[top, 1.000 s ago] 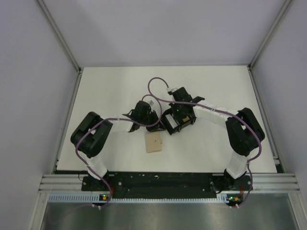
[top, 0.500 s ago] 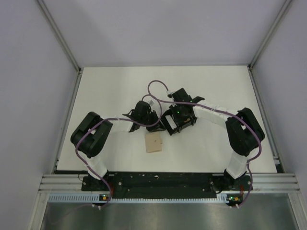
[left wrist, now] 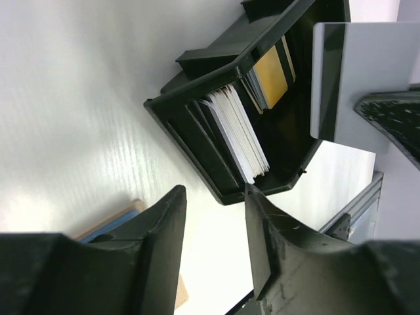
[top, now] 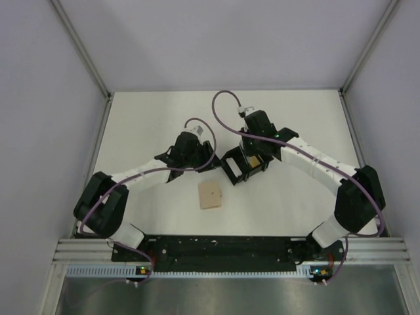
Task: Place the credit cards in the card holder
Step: Pick up the credit card from the storage box, then open the card holder at the center of the board.
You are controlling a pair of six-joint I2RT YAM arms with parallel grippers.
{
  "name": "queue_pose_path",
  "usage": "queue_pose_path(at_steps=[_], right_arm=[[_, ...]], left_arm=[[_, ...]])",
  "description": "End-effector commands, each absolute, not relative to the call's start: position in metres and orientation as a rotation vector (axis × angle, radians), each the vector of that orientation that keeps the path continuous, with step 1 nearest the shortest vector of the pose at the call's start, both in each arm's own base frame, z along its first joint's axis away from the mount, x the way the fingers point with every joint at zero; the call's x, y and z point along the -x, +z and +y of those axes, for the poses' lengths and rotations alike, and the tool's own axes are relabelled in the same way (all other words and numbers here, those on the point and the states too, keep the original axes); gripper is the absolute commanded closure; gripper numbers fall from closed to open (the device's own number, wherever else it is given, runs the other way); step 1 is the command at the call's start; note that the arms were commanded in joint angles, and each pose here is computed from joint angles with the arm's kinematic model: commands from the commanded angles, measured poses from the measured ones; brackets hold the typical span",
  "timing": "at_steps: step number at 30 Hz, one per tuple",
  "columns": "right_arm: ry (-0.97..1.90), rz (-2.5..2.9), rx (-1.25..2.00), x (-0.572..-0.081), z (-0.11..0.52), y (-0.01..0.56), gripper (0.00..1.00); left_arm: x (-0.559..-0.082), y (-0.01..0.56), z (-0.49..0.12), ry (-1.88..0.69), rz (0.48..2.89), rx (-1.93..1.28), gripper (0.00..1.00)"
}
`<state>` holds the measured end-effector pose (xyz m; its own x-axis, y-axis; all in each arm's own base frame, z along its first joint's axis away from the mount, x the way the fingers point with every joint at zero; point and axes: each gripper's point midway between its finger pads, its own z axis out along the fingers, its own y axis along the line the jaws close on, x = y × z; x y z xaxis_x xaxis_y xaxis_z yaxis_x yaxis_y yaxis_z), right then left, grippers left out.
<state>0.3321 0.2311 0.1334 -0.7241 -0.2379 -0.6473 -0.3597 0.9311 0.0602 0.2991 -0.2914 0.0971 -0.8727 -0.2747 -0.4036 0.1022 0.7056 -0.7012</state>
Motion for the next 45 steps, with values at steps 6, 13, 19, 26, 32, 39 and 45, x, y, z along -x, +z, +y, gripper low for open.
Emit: queue_pose_path(at_steps=[6,13,19,26,32,39,45], right_arm=[[0.745,2.311,0.357,-0.288,0.278,0.194,1.00],[0.799,2.324,0.422,-0.241,0.307,0.179,1.00],[0.797,2.334,0.396,-0.217,0.324,0.164,1.00],[0.782,2.353,0.333,-0.212,0.338,0.152,1.00],[0.736,2.382,0.298,-0.211,0.356,0.134,1.00],[0.518,2.391,0.165,-0.225,0.316,0.113,1.00],[0.528,2.427,0.175,-0.217,0.309,0.096,1.00]], left_arm=[[-0.290,0.107,-0.216,-0.635,2.384,0.302,0.39],[-0.253,0.091,-0.167,-0.471,2.397,0.433,0.25],[-0.238,0.081,-0.149,-0.440,2.380,0.493,0.09],[-0.224,0.066,-0.150,-0.481,2.410,0.506,0.09],[-0.220,0.052,-0.150,-0.500,2.411,0.508,0.10],[-0.216,0.046,-0.156,-0.539,2.428,0.453,0.13],[-0.218,0.047,-0.162,-0.572,2.429,0.423,0.13]])
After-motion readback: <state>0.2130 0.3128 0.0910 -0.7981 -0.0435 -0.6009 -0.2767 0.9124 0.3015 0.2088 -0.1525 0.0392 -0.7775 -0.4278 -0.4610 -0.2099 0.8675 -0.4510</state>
